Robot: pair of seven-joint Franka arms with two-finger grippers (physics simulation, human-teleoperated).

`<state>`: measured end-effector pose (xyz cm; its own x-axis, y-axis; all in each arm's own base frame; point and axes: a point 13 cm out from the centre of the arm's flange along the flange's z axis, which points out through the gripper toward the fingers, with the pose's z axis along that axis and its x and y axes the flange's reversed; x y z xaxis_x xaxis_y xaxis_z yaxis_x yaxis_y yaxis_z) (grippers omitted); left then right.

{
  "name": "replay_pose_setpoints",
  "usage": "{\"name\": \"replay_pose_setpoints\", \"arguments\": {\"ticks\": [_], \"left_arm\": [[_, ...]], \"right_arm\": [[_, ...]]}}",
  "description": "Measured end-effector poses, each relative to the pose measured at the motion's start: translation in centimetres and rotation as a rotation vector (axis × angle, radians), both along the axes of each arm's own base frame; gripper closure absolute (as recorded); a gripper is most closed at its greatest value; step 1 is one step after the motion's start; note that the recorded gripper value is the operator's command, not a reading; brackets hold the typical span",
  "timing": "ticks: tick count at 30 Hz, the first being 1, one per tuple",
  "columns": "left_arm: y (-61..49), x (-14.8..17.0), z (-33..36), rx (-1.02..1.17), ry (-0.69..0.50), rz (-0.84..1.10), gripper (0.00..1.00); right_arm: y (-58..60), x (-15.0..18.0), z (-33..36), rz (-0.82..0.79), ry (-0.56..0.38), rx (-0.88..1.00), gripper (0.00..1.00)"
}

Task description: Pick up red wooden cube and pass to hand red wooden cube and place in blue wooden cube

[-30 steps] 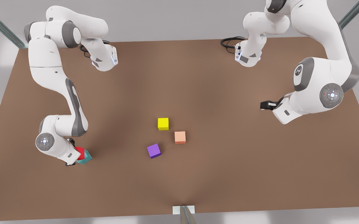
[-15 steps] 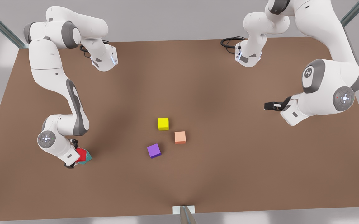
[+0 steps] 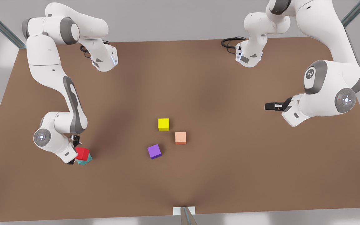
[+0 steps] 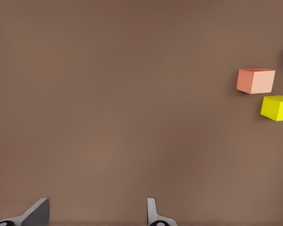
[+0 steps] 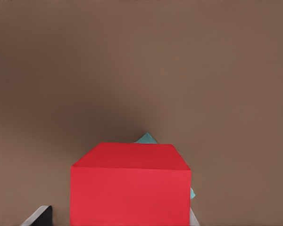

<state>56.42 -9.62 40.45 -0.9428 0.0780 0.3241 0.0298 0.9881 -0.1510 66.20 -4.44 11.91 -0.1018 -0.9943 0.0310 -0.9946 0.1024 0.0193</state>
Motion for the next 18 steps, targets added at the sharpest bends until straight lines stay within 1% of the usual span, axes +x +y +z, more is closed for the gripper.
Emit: {"name": "replay_pose_setpoints", "arguments": {"ticks": [5, 12, 18], "left_arm": [[0.0, -0.1, 0.0, 0.000, 0.004, 0.001, 0.00], [0.2, -0.4, -0.2, 0.003, 0.021, 0.003, 0.00], [0.2, -0.6, -0.4, 0.003, 0.032, 0.003, 0.00]], "right_arm": [[0.1, 0.0, 0.1, -0.017, 0.010, 0.016, 0.00], [0.0, 1.7, 1.2, -0.040, -0.010, 0.042, 0.00], [0.8, 2.3, 3.3, -0.056, -0.004, 0.077, 0.00]]}}
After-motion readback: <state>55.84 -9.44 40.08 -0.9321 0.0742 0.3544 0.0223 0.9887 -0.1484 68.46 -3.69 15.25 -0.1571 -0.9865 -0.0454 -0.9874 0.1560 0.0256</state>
